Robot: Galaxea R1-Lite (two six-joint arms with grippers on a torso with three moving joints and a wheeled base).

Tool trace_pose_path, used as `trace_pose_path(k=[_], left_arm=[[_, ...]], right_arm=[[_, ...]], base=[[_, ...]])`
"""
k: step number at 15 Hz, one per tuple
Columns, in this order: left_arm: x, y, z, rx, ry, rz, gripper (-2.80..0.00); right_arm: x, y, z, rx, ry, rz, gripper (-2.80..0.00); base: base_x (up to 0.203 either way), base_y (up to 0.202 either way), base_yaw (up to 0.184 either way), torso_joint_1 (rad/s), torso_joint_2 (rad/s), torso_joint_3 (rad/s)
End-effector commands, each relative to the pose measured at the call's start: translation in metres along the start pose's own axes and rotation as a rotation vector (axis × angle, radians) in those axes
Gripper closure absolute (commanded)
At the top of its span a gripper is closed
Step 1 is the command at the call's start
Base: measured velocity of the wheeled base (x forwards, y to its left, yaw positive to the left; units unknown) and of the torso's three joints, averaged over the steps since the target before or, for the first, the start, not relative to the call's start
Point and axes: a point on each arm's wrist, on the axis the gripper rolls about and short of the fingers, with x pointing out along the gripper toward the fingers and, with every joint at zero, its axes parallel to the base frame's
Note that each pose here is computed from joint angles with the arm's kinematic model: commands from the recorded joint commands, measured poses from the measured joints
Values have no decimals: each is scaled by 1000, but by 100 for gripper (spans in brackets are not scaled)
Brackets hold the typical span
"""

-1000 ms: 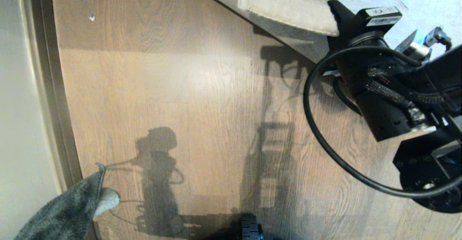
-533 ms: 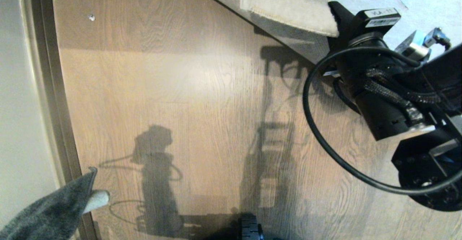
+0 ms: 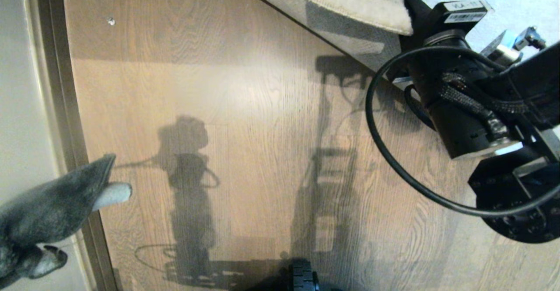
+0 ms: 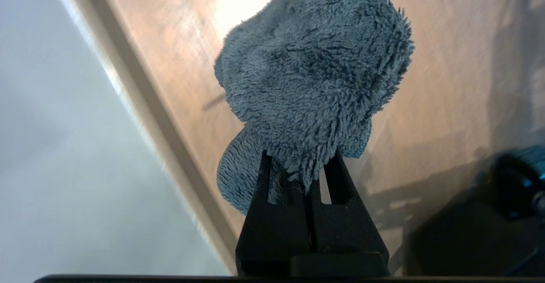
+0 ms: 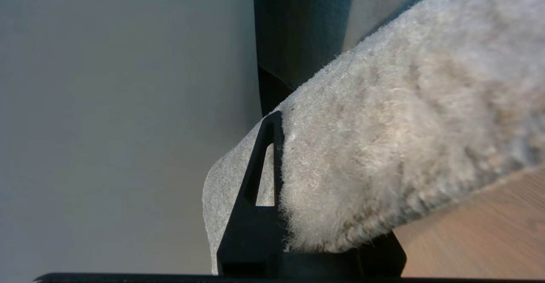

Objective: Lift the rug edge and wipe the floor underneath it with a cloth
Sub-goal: Wipe the floor under the carpet with a rag

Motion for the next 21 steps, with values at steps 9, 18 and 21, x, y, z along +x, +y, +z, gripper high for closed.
trace_pose_path(k=[9,18,21], left_arm=[[115,-41,61,31,-2,-584,0],[230,-182,69,-168,-67,-454,0],[245,-211,71,-253,-81,-347,0]], right_arm=[[16,4,3,30,-36,86,0],[29,-13,9,-5,-59,87,0],[31,-19,7,-8,-57,79,0]], base=[[0,0,0,0,0,0],[0,0,0,0,0,0],[0,0,0,0,0,0]])
